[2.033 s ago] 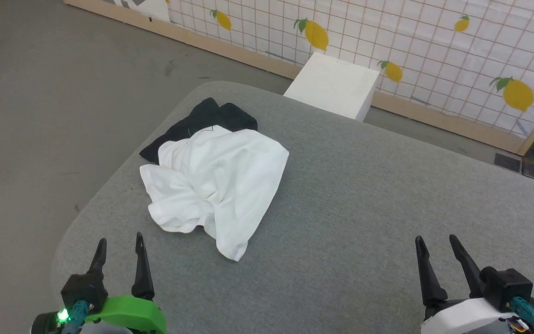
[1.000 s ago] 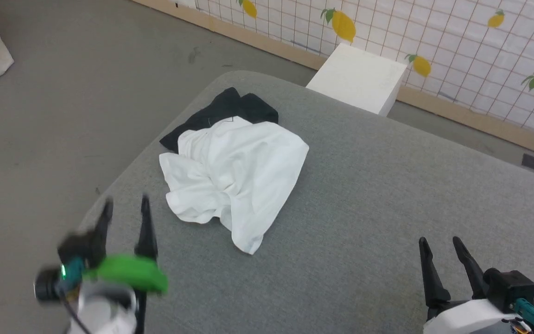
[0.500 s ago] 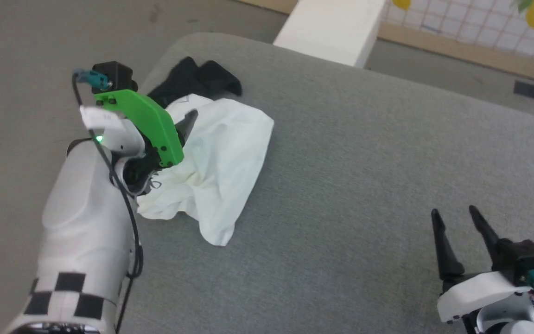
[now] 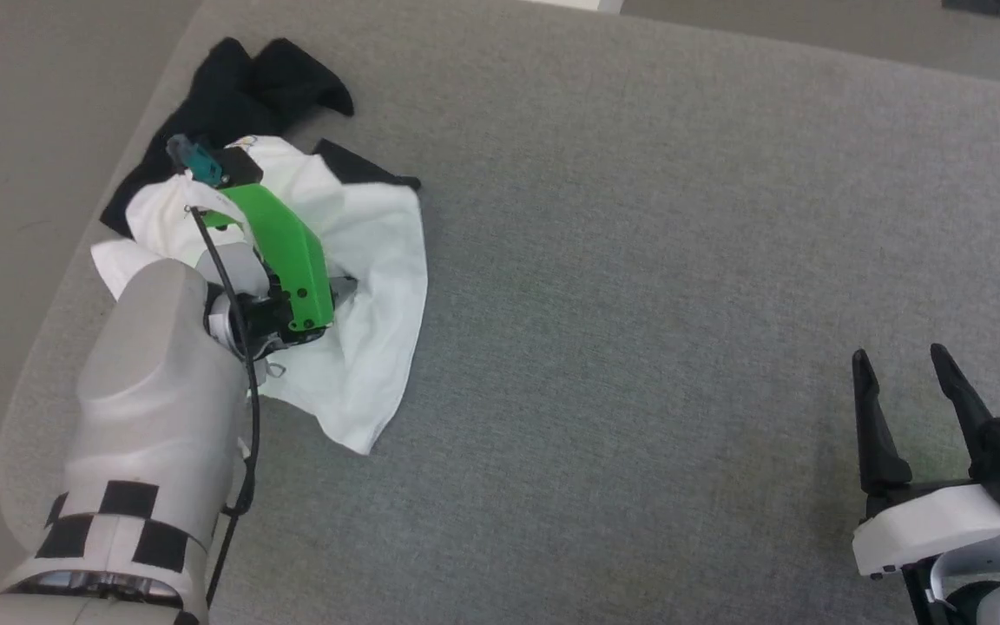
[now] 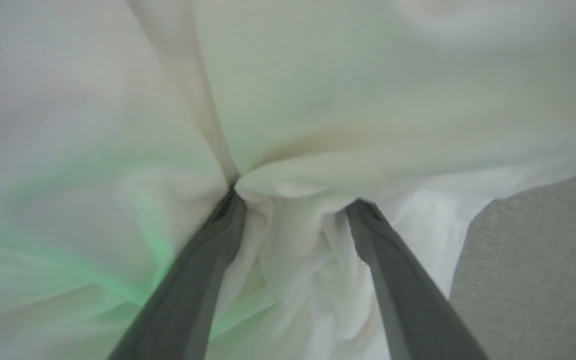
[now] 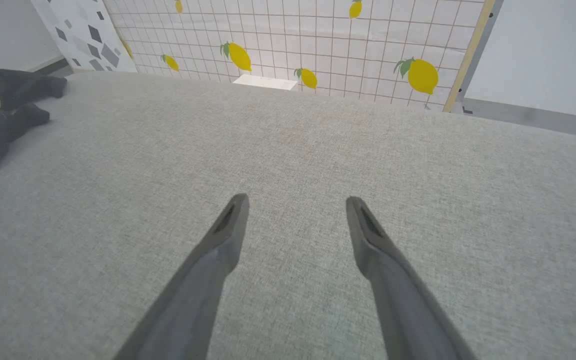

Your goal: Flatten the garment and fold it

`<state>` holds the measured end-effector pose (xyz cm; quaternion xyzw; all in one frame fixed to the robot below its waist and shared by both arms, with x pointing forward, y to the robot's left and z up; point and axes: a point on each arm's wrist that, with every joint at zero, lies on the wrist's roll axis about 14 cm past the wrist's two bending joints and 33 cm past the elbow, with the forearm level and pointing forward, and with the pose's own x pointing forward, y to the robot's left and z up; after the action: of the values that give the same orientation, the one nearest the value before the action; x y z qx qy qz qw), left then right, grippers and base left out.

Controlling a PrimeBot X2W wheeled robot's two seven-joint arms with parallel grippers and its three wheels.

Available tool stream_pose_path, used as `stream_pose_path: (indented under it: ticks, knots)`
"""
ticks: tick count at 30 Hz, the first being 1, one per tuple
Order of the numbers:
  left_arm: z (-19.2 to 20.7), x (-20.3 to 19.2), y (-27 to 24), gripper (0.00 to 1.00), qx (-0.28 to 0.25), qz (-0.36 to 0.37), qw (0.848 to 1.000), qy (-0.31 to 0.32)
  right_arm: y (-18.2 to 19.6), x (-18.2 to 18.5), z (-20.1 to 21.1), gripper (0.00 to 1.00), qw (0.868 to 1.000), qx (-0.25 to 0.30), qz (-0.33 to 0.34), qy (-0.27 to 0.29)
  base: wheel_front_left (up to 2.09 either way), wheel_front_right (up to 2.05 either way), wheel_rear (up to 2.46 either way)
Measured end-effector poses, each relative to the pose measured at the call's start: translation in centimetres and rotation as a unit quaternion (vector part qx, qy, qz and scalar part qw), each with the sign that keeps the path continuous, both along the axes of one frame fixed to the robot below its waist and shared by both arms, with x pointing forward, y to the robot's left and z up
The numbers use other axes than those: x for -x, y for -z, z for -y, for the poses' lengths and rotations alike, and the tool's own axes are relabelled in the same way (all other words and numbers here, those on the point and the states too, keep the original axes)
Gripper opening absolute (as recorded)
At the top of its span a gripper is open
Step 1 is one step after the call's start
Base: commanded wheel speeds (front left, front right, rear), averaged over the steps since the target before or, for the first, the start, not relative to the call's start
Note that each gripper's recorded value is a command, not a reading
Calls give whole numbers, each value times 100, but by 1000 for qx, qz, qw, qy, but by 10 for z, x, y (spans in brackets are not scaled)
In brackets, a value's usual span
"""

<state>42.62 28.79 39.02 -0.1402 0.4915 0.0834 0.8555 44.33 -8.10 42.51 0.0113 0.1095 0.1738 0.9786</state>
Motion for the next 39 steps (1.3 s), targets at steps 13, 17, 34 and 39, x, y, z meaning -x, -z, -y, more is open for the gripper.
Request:
stream_pose_path:
  ticks: [13, 17, 34, 39]
  knots:
    - [-22, -14, -13, 0, -28, 143, 987, -74, 8, -2, -11, 100, 1000, -13, -11, -11, 0, 0, 0]
    - [-44, -27, -61, 0, -70, 241, 965, -79, 1, 3, -19, 100, 999, -30, -4, -18, 0, 0, 0]
    - [41, -58, -445, 0, -190, 651, 724, 125, -33, 33, 9, 100, 994, -90, 46, 35, 0, 0, 0]
    - [104, -41, -506, 0, -158, 721, 650, 182, -35, 46, 33, 100, 992, -90, 52, 68, 0, 0, 0]
